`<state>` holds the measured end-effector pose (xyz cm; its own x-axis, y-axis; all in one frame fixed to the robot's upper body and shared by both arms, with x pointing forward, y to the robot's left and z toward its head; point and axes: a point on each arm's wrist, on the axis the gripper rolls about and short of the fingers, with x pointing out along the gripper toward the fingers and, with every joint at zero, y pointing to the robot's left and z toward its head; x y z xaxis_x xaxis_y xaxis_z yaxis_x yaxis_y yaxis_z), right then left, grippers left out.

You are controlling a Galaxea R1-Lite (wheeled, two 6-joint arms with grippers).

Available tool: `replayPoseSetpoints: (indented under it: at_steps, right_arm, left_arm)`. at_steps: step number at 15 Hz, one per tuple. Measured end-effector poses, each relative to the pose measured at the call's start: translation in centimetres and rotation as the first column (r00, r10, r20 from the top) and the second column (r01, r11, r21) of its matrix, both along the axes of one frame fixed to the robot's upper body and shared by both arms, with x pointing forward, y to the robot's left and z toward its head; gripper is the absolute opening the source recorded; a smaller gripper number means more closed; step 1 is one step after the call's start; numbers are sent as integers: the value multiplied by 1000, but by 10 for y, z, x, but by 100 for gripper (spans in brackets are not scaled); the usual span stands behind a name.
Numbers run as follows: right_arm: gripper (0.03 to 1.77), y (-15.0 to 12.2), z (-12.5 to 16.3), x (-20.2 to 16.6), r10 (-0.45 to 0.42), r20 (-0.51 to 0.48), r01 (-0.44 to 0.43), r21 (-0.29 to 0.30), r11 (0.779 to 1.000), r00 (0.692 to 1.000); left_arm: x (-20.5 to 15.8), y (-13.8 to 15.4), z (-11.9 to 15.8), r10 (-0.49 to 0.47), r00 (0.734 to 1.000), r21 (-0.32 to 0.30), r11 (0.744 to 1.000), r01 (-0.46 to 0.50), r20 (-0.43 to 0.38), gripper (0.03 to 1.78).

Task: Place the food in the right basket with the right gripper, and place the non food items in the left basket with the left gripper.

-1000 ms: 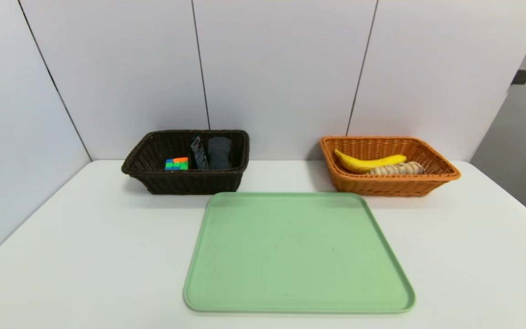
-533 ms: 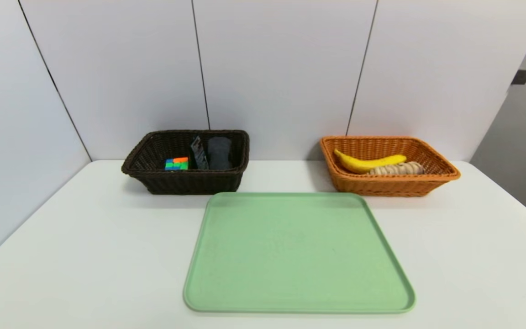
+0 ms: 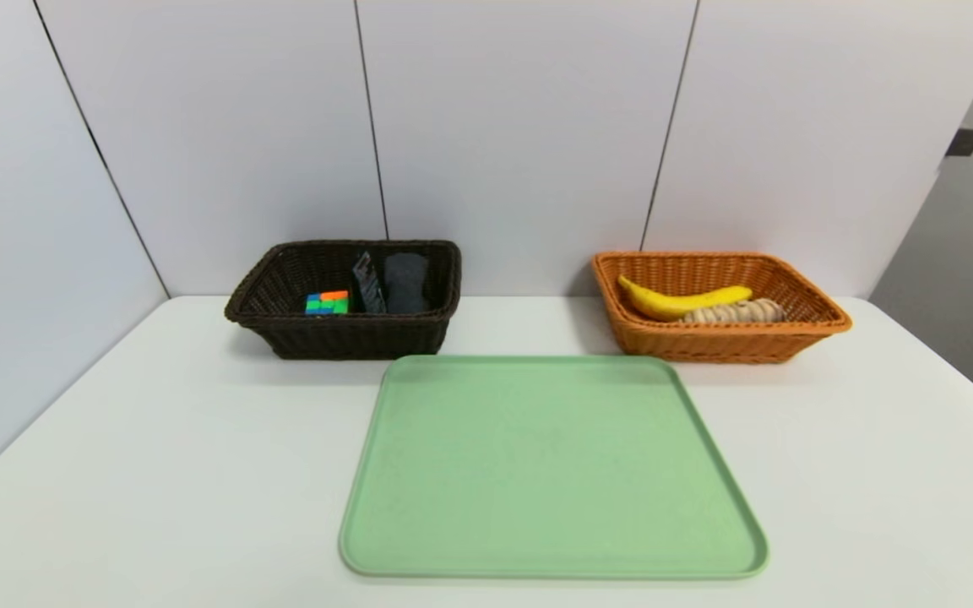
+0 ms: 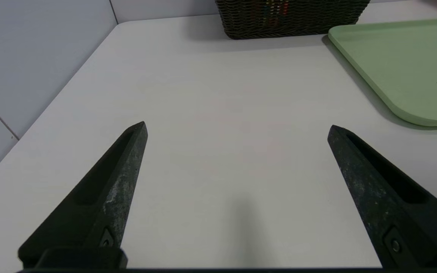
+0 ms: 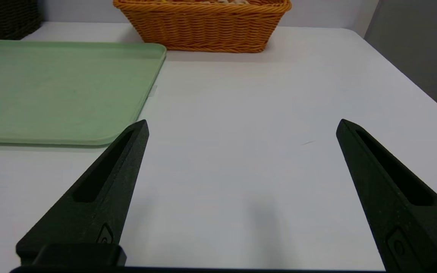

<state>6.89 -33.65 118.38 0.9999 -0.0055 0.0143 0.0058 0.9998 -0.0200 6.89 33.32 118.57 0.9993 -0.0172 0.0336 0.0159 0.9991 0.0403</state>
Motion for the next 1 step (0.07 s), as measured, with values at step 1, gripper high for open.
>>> replayPoseSetpoints:
  at_steps: [1]
  right_arm:
    - [171, 0, 0, 0, 0, 0, 0, 8, 1000, 1000]
  left_arm:
    - [0, 0, 0, 0, 1000, -1, 1000, 0, 0, 169]
